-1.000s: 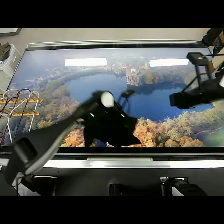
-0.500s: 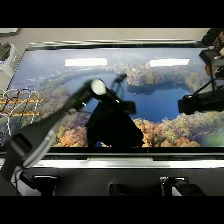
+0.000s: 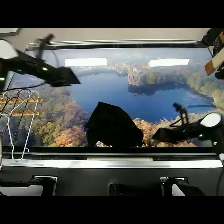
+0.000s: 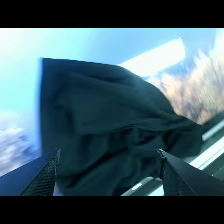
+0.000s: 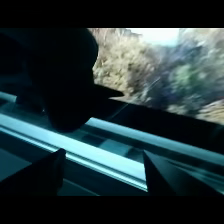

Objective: Fold the clothes and pants, and hang the long-sleeved shirts on hangers.

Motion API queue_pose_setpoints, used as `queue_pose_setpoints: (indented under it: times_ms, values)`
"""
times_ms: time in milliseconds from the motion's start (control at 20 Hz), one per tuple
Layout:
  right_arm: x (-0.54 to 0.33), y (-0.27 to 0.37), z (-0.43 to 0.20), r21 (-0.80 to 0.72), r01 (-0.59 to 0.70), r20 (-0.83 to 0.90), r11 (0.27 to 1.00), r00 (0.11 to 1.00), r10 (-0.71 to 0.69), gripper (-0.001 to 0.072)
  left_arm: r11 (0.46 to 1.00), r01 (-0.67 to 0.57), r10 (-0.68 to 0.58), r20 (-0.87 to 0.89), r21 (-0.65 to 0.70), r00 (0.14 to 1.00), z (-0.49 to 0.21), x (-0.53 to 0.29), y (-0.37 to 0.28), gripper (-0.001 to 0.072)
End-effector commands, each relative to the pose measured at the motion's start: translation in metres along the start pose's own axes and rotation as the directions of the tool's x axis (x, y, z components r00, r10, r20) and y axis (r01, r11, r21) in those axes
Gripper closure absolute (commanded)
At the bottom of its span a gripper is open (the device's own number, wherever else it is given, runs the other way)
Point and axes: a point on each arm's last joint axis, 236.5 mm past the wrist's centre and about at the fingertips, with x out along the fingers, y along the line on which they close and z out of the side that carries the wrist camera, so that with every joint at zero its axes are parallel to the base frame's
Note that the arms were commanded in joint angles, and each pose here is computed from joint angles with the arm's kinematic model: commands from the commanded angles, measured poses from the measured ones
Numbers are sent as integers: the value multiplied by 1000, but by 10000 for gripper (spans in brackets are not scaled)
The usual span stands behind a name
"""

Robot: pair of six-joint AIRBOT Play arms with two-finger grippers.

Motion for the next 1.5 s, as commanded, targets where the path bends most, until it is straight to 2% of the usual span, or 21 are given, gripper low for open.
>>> queue_pose_setpoints:
  times_ms: [0, 350, 550, 700, 800, 850, 950, 1150, 1300, 1450]
  values:
    - [45, 19, -12, 167, -252, -7, 953, 966, 257, 150, 998, -39, 42, 44, -53, 998, -1, -39, 30, 28]
    - [71, -1, 24, 236, -275, 98, 932, 961, 259, 154, 997, -40, 43, 45, -64, 998, -1, -40, 32, 28]
    - [102, 11, 2, 273, -292, -35, 917, 949, 313, 176, 994, -39, 44, 46, -97, 998, -1, -40, 32, 28]
    - [120, 19, -7, 227, -253, -84, 941, 957, 277, 362, 993, -39, 44, 44, -111, 998, -1, -40, 32, 28]
    - [122, 20, -1, 229, -253, -57, 940, 961, 272, 637, 993, -38, 44, 44, -115, 998, -1, -40, 32, 28]
    - [120, 22, 1, 236, -264, -48, 935, 958, 283, 679, 993, -39, 44, 42, -115, 998, -1, -40, 32, 28]
    - [114, 28, 1, 213, -276, -43, 937, 956, 291, 680, 990, -40, 42, 12, -133, 999, -10, -32, 42, 28]
    - [90, 46, 4, 171, -293, 5, 941, 955, 296, 681, 960, -39, 14, -93, -276, 996, -59, 18, 102, 29]
    - [72, 58, 5, 121, -298, 46, 947, 955, 295, 681, 933, 96, -127, -68, -346, 989, -87, 65, 108, 29]
    - [60, 69, 3, 101, -313, 65, 944, 949, 308, 680, 895, 147, -182, -45, -421, 982, -116, 112, 114, 29]
